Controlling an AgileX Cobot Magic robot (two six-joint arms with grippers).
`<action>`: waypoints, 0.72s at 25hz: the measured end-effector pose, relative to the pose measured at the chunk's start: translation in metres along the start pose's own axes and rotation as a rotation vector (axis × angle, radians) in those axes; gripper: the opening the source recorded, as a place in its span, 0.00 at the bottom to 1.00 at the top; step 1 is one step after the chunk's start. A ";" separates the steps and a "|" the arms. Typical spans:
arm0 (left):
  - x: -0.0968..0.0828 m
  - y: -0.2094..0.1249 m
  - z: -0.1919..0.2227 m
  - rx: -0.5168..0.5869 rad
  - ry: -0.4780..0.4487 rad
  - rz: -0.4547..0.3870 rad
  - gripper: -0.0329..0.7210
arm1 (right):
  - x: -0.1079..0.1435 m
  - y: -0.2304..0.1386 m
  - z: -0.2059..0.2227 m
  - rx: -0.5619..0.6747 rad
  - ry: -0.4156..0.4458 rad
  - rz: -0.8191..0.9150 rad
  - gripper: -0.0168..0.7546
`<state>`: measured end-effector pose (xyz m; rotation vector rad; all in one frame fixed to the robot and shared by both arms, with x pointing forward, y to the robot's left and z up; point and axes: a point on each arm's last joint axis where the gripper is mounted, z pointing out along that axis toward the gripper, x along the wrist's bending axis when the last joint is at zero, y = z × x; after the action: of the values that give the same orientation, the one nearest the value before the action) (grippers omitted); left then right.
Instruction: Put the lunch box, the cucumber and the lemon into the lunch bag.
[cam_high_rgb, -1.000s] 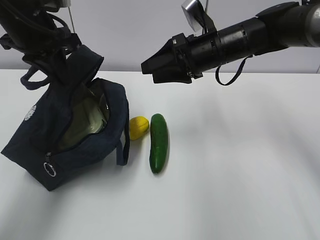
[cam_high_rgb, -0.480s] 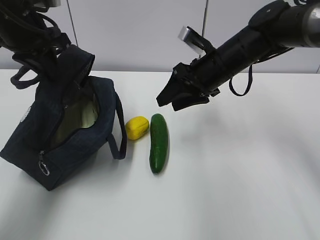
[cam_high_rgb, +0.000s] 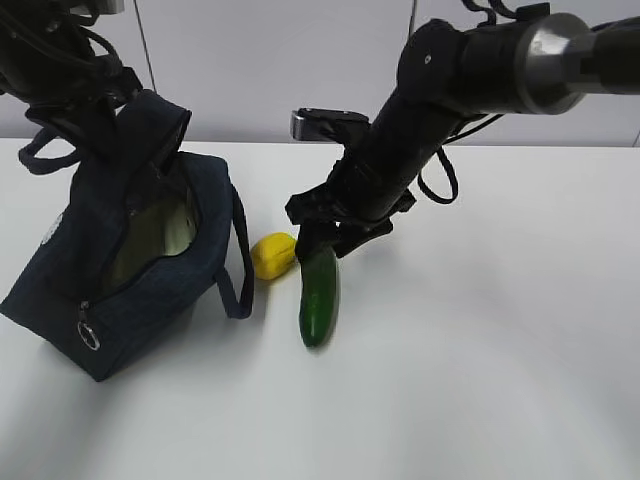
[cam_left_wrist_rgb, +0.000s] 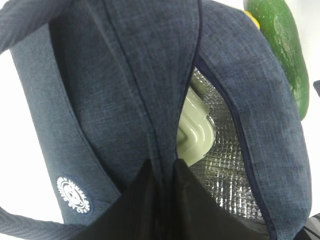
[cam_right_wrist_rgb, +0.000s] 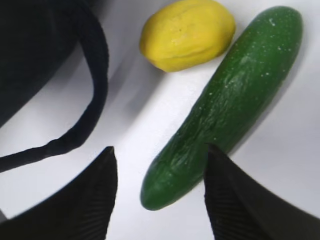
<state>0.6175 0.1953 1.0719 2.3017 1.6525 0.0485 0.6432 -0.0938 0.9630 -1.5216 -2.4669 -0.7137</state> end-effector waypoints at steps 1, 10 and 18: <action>0.000 0.000 0.000 0.000 0.000 0.000 0.09 | 0.000 -0.001 0.002 0.007 -0.037 -0.004 0.56; 0.000 0.001 0.000 -0.014 -0.002 0.021 0.10 | -0.003 -0.002 0.007 0.007 -0.167 0.080 0.56; 0.000 0.002 0.000 -0.021 -0.002 0.030 0.10 | 0.007 -0.005 0.031 0.030 -0.164 0.101 0.56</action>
<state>0.6191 0.1945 1.0725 2.3104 1.6091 0.0691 0.6392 -0.0755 0.9370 -1.7435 -2.4796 -0.5534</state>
